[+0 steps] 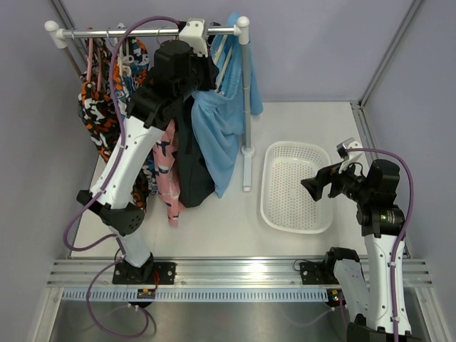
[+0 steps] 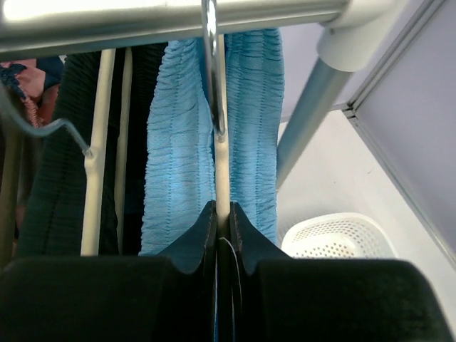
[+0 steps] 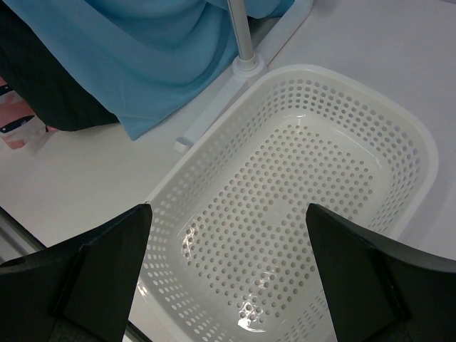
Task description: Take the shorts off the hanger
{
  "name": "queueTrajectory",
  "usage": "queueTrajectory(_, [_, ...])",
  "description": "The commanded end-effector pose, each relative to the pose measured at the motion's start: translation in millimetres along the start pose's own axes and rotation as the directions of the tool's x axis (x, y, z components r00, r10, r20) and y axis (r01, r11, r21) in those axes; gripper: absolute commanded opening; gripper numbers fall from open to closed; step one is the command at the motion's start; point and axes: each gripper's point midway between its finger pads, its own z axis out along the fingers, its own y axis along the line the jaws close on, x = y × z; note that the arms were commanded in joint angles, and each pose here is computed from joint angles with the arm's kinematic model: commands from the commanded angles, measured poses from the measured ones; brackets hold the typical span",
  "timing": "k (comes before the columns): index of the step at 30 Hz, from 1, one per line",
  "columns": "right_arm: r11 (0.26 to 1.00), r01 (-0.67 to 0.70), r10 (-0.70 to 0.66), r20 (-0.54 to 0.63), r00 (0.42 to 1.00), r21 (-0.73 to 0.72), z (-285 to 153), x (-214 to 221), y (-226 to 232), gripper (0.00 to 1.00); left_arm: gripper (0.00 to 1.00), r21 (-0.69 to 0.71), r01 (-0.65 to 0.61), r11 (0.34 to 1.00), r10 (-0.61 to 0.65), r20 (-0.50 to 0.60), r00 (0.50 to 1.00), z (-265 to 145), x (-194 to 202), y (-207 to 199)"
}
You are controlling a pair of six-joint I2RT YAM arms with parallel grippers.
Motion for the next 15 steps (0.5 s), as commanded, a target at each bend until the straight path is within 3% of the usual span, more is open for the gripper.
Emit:
queueTrajectory(1, [1.0, 0.023, -0.023, 0.034, 0.999, 0.002, -1.1, -12.6, 1.0, 0.99, 0.0, 0.093, 0.049, 0.995, -0.07, 0.248, 0.966, -56.5, -83.1, -14.9])
queueTrajectory(8, [1.0, 0.02, -0.02, 0.031, 0.999, 0.001, -0.9, -12.1, 0.9, 0.99, 0.0, 0.111, 0.061, 0.992, -0.088, 0.255, 0.963, -83.0, -90.0, -15.5])
queueTrajectory(15, [0.999, 0.023, -0.022, 0.029, 0.999, -0.022, -0.4, -11.2, 4.4, 0.99, 0.0, 0.041, 0.049, 0.998, -0.053, 0.087, 0.995, -96.7, -32.4, 2.6])
